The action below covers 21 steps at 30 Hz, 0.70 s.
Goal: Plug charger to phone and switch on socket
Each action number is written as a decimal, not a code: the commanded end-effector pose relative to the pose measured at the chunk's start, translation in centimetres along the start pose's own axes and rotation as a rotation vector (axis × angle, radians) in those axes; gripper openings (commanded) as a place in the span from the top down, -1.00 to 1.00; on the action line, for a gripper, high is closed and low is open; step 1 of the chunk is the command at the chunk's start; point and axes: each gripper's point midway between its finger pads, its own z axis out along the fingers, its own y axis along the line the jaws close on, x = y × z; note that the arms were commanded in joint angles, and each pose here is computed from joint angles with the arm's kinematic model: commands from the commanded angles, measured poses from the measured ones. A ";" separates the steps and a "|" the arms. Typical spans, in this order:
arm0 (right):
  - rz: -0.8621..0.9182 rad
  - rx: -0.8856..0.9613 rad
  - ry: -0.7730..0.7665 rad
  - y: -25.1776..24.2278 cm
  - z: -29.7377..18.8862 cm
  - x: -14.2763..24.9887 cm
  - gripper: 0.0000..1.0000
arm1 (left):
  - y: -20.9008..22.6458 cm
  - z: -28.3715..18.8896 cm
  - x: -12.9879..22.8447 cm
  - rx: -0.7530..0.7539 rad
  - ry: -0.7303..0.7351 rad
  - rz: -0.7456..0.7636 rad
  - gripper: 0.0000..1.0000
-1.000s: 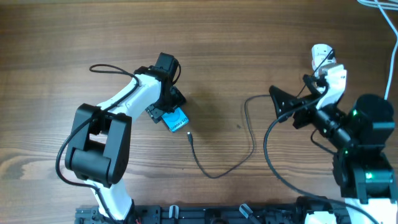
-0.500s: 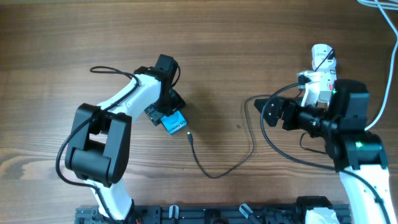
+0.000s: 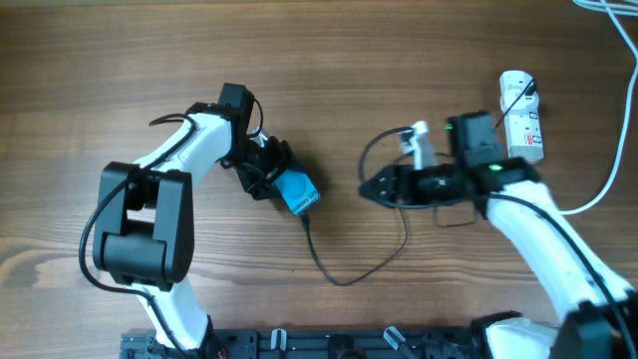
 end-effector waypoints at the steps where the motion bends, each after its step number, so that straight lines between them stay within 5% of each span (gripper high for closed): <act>1: -0.019 -0.037 0.050 1.0 3.3 -0.3 -0.75 | -0.8 0.0 0.5 0.048 0.041 0.057 -0.38; 14: -0.041 -0.088 0.120 2.0 13.1 0.5 -0.72 | -1.0 0.6 1.3 0.029 0.059 0.127 -0.44; 21: -0.010 -0.069 0.051 2.2 13.4 -1.1 -0.15 | -1.6 1.5 2.4 0.016 0.074 0.245 -0.47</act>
